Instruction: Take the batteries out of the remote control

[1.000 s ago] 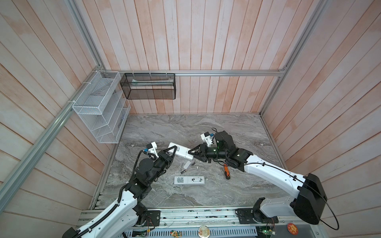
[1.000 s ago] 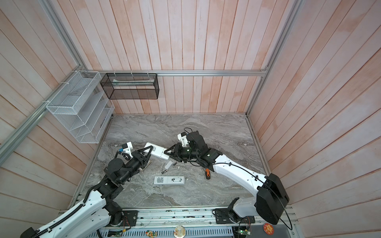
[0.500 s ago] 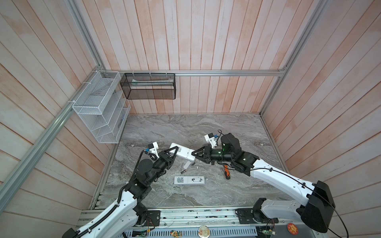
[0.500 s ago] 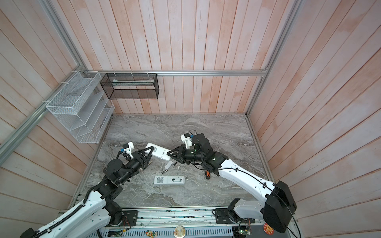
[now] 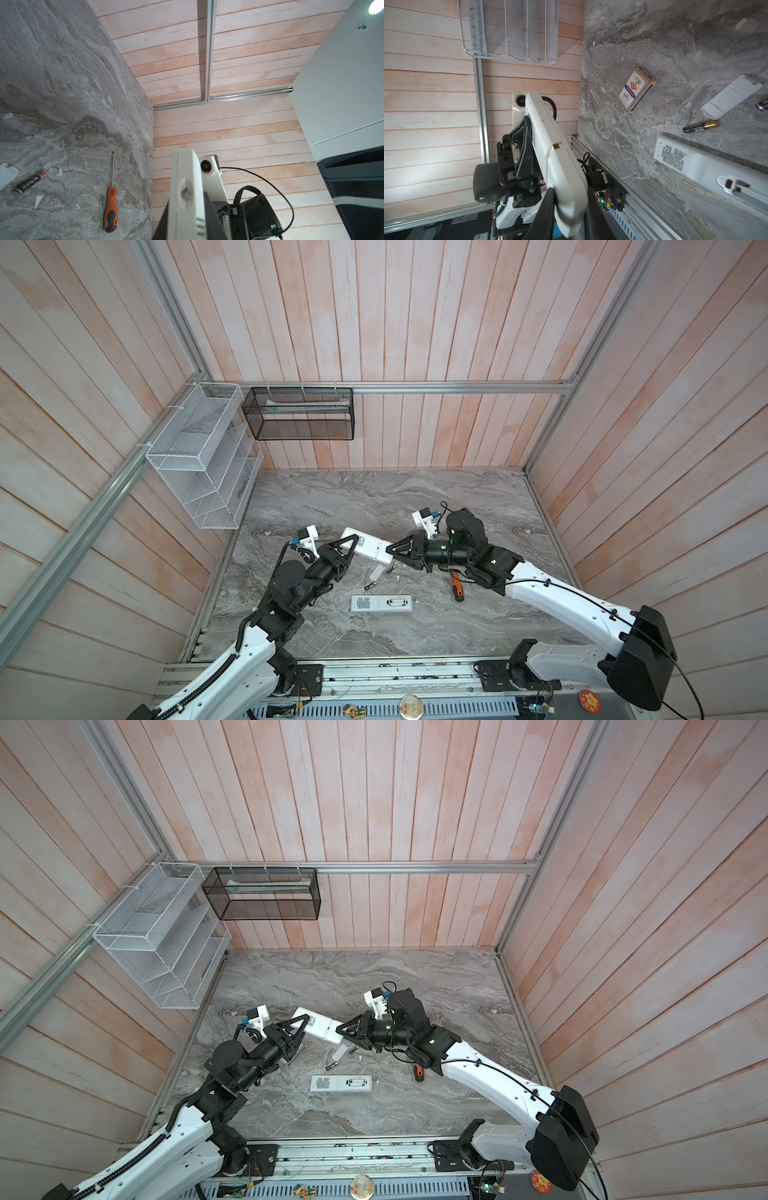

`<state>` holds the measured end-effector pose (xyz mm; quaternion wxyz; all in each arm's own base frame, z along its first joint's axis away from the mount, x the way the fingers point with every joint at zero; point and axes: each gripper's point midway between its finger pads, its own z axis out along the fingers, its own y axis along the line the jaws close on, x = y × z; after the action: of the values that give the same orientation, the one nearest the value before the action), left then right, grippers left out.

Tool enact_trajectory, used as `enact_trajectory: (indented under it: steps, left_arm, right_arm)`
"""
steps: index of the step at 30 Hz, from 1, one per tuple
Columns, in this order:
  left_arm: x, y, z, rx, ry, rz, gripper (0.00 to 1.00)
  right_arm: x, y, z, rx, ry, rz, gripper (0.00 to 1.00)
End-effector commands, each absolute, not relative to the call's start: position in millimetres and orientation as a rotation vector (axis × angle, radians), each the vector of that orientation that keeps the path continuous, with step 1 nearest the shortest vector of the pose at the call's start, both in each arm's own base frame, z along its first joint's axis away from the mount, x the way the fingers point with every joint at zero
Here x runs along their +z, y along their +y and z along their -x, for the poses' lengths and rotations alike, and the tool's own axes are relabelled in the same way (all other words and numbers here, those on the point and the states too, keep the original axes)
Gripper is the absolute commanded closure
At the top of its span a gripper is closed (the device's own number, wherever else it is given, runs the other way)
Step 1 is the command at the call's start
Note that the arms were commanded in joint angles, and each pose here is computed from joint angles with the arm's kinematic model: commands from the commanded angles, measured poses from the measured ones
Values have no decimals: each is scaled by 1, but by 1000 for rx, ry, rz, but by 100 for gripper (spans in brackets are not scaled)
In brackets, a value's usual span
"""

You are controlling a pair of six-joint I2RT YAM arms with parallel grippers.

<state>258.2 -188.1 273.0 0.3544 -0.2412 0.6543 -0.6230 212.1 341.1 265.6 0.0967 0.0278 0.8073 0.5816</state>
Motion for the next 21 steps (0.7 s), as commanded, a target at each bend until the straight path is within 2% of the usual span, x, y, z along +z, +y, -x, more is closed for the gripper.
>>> enact_trajectory:
  steps: [1,5,14,21]
  left_arm:
    - [257,-175,-268,-1546,1676,692,96]
    - [257,-178,-270,-1562,1673,693,97]
    - [256,-178,-271,-1558,1676,697,97]
    - [257,-180,-272,-1565,1676,693,97]
  right_arm:
    - [256,332,-227,1667,2374,-133,77]
    - [258,337,-229,1685,2371,-123,74]
    - [254,337,-228,1680,2388,-128,51]
    - [247,340,-227,1688,2411,-133,50]
